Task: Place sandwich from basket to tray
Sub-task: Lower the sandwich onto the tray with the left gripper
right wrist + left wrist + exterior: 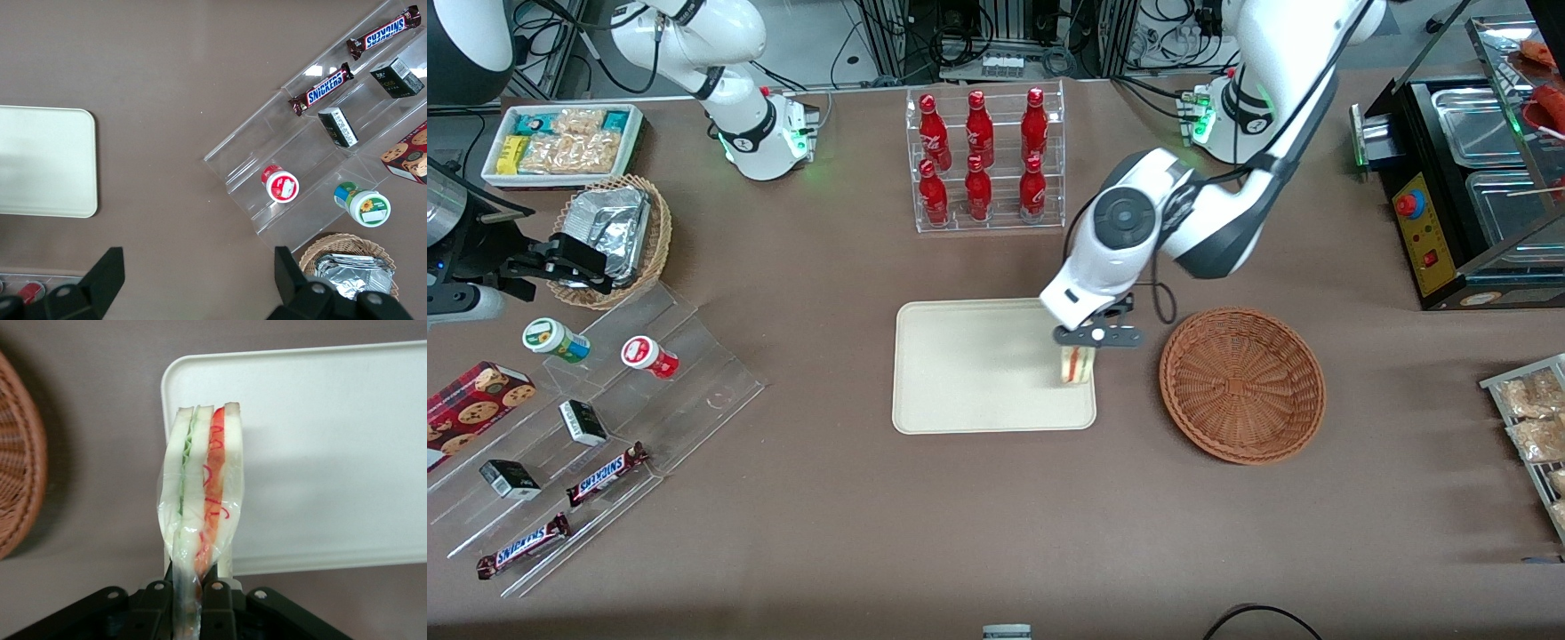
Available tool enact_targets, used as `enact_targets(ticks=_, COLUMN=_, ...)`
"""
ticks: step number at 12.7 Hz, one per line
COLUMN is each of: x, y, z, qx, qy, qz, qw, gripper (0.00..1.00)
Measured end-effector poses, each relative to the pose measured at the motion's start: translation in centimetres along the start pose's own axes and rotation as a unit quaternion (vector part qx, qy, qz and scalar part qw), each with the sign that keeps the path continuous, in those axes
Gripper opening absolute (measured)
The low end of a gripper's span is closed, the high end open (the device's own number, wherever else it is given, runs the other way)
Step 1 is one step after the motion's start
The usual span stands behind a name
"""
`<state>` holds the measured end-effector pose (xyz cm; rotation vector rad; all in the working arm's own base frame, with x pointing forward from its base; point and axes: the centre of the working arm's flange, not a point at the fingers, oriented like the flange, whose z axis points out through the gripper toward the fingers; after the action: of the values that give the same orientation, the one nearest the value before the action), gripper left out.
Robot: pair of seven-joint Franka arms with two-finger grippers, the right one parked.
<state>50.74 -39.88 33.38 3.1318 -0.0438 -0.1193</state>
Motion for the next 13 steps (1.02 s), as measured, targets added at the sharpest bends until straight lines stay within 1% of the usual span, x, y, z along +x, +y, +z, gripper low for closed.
enact_targets(ticks=2, x=0.4, y=1.4, z=1.7, qx=0.010, qy=0.003, qz=-0.020, qw=0.9997, gripper=0.15)
enact_targets(ticks=6, x=1.3, y=2.6, z=2.5, qx=0.003, qy=0.001, qz=-0.046, qw=0.9989, gripper=0.15)
enact_targets(ticks=8, x=1.0, y=3.8, z=3.1, qx=0.001, qy=-0.002, qz=-0.041, qw=0.9991, gripper=0.15)
enact_targets(ticks=11, x=0.4, y=5.7, z=4.9, qx=0.013, qy=0.001, qz=-0.016, qw=0.9998, gripper=0.15)
enact_targets(ticks=13, x=0.2, y=6.1, z=5.6, qx=0.015, qy=-0.002, qz=-0.004, qw=0.9999, gripper=0.15)
